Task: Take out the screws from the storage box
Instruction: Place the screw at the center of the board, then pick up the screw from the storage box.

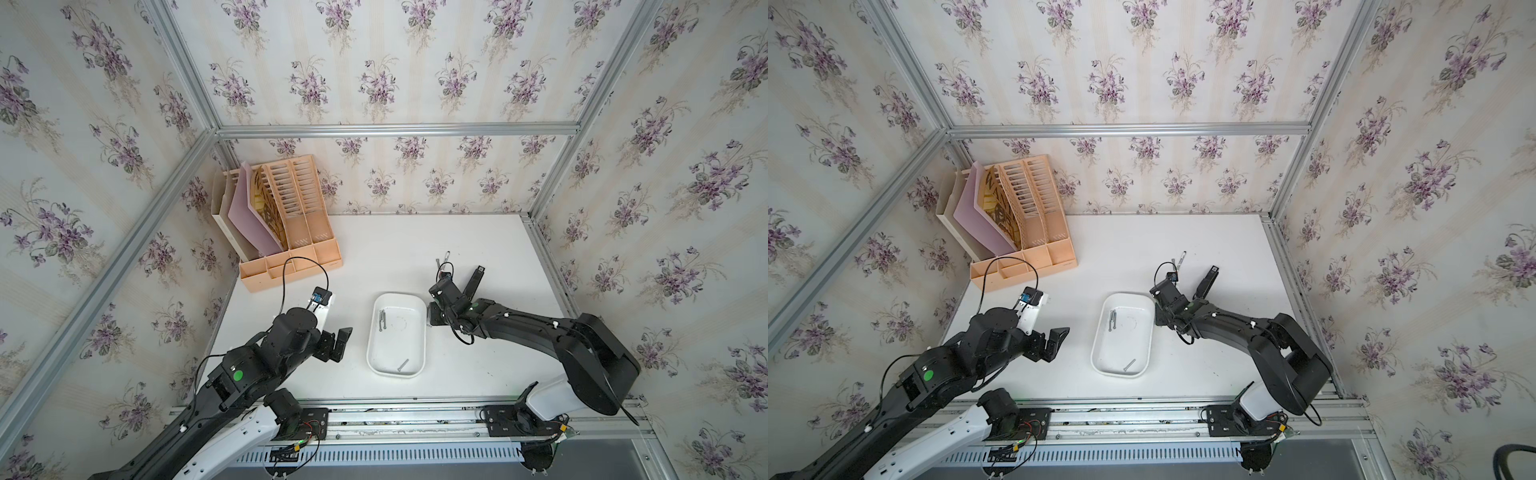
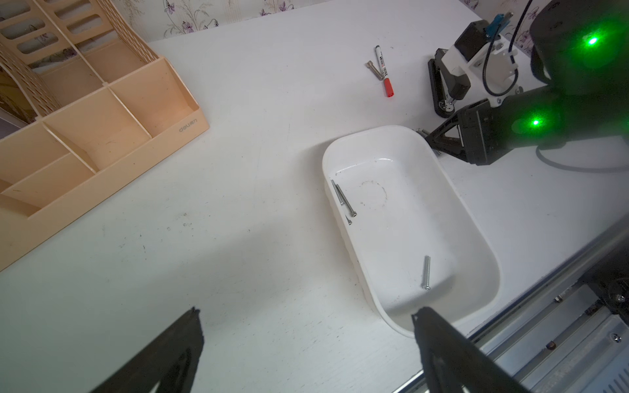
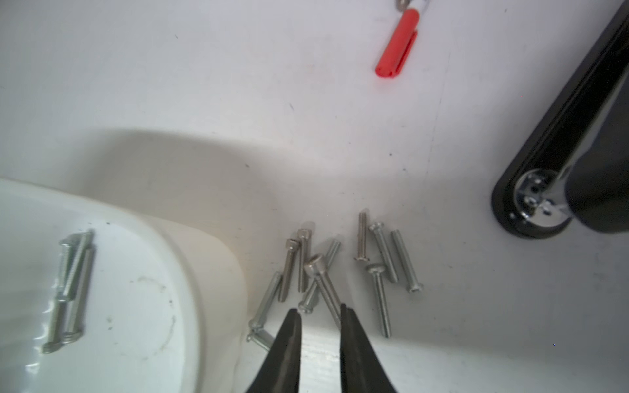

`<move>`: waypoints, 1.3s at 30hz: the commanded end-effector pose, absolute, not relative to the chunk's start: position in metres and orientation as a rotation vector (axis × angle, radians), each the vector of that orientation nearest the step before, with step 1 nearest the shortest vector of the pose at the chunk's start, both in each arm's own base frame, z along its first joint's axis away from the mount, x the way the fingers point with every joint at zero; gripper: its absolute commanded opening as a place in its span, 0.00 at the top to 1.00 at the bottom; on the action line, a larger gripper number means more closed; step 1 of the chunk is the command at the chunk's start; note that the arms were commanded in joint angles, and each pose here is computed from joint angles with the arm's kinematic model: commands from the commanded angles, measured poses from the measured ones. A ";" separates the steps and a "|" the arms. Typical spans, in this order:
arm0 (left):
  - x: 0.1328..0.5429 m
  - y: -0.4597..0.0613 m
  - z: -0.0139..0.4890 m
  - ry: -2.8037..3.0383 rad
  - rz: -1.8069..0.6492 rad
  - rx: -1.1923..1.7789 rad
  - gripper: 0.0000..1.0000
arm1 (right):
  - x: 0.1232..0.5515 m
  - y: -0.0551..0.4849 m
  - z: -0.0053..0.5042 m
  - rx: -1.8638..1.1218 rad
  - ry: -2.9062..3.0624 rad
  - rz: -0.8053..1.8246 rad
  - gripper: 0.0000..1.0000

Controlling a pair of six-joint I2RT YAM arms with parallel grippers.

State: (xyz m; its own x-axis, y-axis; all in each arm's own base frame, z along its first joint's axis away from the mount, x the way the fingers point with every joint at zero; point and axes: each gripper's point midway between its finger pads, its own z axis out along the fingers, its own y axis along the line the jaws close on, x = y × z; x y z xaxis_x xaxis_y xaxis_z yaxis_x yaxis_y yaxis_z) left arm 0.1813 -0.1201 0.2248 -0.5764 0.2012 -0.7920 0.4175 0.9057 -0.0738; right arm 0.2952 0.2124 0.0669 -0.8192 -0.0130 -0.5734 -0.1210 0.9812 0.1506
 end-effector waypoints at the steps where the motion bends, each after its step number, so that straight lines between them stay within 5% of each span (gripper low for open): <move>1: 0.181 -0.120 0.234 2.141 -0.351 0.416 0.01 | 0.317 0.231 0.121 -0.072 2.409 0.326 0.71; 5: 0.181 -0.114 0.236 2.098 -0.338 0.399 0.01 | 0.334 0.263 0.163 -0.051 2.343 0.455 0.70; 20: 0.172 -0.123 0.239 2.065 -0.376 0.454 0.01 | 0.265 0.359 0.088 -0.456 2.487 0.514 0.68; 39: 0.174 -0.115 0.240 2.046 -0.342 0.424 0.01 | 0.263 0.364 0.030 -0.534 2.632 0.373 0.75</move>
